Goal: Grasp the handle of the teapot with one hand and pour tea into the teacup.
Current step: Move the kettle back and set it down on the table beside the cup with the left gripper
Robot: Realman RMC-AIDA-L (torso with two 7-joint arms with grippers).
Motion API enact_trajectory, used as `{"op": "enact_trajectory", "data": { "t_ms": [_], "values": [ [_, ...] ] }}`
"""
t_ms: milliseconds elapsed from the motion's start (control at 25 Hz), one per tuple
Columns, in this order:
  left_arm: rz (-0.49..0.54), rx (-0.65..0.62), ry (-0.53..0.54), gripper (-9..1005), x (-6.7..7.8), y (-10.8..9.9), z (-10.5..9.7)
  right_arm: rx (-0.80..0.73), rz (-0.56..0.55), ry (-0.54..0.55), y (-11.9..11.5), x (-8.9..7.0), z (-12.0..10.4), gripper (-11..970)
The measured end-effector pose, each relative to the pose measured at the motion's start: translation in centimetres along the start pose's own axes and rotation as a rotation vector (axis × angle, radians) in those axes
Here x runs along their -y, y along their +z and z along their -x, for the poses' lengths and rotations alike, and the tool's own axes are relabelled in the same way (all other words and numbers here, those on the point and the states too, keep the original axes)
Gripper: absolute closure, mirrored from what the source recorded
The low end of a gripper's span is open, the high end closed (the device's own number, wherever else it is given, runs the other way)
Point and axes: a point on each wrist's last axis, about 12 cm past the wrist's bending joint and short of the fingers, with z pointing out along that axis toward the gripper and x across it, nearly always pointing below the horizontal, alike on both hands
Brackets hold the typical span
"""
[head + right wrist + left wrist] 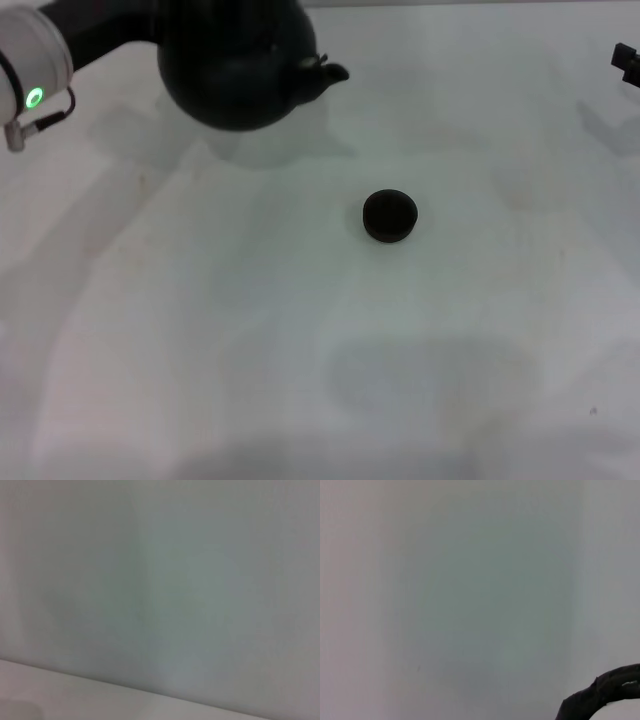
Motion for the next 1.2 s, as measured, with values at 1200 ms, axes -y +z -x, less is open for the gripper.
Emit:
{"op": "enact_trajectory", "data": {
  "t_ms": [1200],
  "values": [
    [0.025, -0.144, 0.026, 871, -0.6, -0.9, -5.5, -0.011, 0.009, -0.003, 0.4, -0.3, -0.2, 207]
  ]
}}
